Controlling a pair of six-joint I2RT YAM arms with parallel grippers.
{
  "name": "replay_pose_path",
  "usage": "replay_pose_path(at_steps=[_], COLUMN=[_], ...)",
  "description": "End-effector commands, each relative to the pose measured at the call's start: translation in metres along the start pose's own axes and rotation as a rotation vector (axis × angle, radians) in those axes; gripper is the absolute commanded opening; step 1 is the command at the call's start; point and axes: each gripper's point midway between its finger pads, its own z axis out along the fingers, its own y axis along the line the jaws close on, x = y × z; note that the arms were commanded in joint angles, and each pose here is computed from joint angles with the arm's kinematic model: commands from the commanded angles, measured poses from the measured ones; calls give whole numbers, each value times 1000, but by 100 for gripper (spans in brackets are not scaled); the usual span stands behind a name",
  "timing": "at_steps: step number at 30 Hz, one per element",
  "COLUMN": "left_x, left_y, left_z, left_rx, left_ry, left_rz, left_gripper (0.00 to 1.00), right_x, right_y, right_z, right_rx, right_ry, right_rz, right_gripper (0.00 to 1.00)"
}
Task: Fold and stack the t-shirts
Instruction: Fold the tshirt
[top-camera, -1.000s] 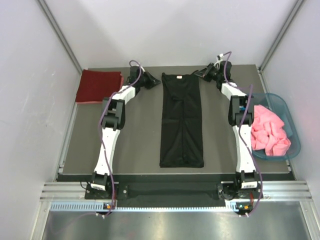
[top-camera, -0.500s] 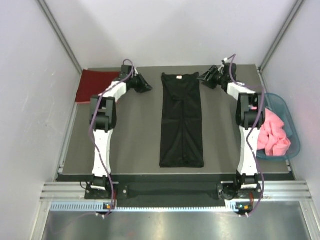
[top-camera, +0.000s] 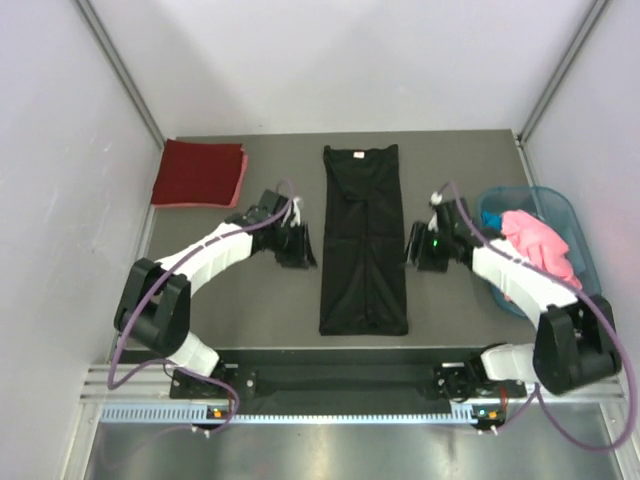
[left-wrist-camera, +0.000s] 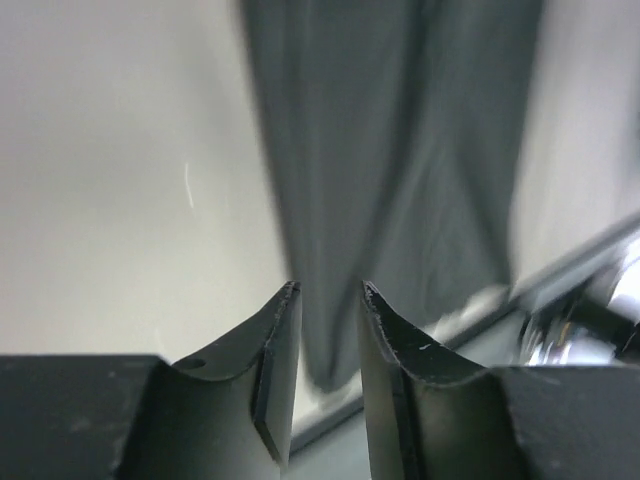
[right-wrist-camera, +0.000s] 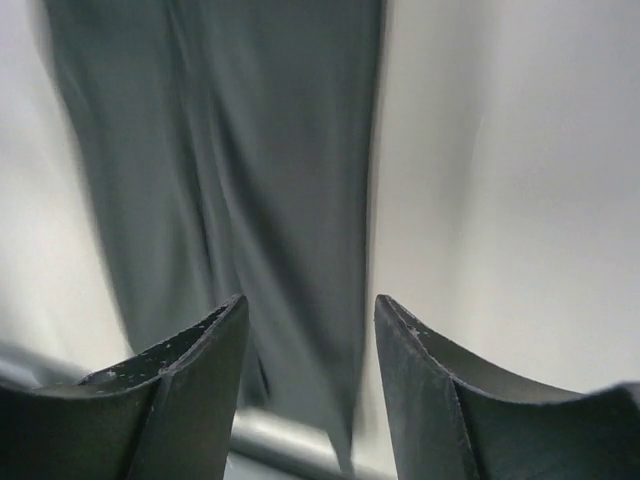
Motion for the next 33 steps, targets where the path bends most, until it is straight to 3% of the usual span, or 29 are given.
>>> replay_pose_path(at_steps=[1, 5, 11, 33], left_x=[60, 95, 131, 180], left_y=[18, 25, 13, 24], left_z=[-3, -4, 2, 2], left_rx=[-29, -26, 48, 85], left_ry=[112, 138, 182, 204], left_rz=[-72, -98, -148, -266], left_gripper=[36, 41, 41, 44], right_x=[68, 121, 158, 205], right_y=[-17, -23, -23, -29], right_z=[-12, -18, -14, -17], right_rx=[63, 18, -39, -121], right_ry=[85, 122, 185, 249], right_rz=[-12, 16, 23, 61], right_gripper=[53, 52, 50, 37])
